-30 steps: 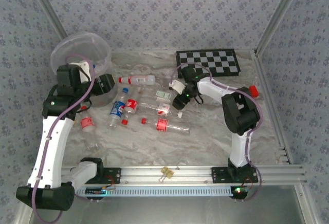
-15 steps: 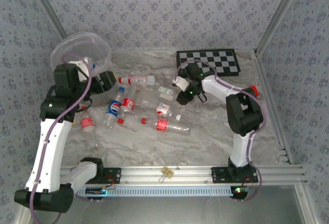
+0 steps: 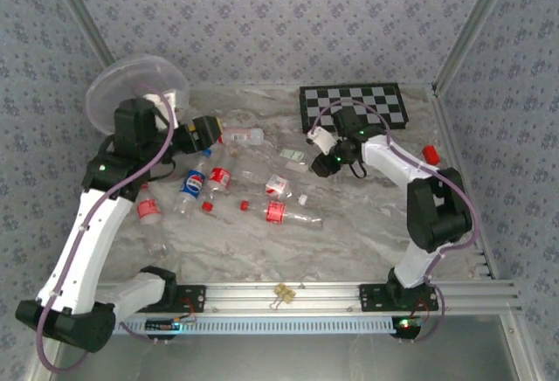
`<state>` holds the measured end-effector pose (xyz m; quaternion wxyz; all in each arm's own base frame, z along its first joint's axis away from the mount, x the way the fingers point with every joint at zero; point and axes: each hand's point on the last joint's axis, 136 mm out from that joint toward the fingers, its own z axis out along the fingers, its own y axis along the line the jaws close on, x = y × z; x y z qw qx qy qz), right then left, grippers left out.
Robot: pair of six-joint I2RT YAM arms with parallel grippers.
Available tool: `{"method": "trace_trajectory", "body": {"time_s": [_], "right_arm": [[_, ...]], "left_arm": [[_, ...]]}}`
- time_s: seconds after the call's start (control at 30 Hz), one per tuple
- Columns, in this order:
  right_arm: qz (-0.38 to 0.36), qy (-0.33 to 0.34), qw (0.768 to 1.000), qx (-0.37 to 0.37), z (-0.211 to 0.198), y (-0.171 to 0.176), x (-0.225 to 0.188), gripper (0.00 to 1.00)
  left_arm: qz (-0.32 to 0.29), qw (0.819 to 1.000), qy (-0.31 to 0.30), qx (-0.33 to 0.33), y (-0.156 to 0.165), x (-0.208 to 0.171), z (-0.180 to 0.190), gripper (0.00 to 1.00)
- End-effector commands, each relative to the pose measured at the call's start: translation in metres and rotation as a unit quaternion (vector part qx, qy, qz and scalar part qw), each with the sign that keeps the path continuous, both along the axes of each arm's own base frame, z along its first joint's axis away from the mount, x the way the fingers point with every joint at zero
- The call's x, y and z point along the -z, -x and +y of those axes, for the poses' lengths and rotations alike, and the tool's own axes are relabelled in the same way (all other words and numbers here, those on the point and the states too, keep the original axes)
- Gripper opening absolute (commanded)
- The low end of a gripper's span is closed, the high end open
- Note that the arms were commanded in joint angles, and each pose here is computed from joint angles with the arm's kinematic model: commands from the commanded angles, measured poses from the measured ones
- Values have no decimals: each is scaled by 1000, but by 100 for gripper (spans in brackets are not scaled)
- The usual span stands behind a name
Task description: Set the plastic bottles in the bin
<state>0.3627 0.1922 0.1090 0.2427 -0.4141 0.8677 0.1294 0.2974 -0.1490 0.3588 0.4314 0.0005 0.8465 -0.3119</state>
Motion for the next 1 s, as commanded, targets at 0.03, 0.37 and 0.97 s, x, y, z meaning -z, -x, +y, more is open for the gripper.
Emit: {"method": "trace_trajectory", "body": {"time_s": [0.03,0.37,0.97], "right_arm": [[-35,-16,998,51,-18,8,-20,33],[-105,-109,982,110,-32,40,-67,29],[-235,-237,931,150,-28,49,-146,30]], "left_arm": [[-46,998,29,43,0,-32,-32,81],[-14,986,65,154,-23,-14,-137,81],[50,971,189,135,-67,31,-191,95]]}}
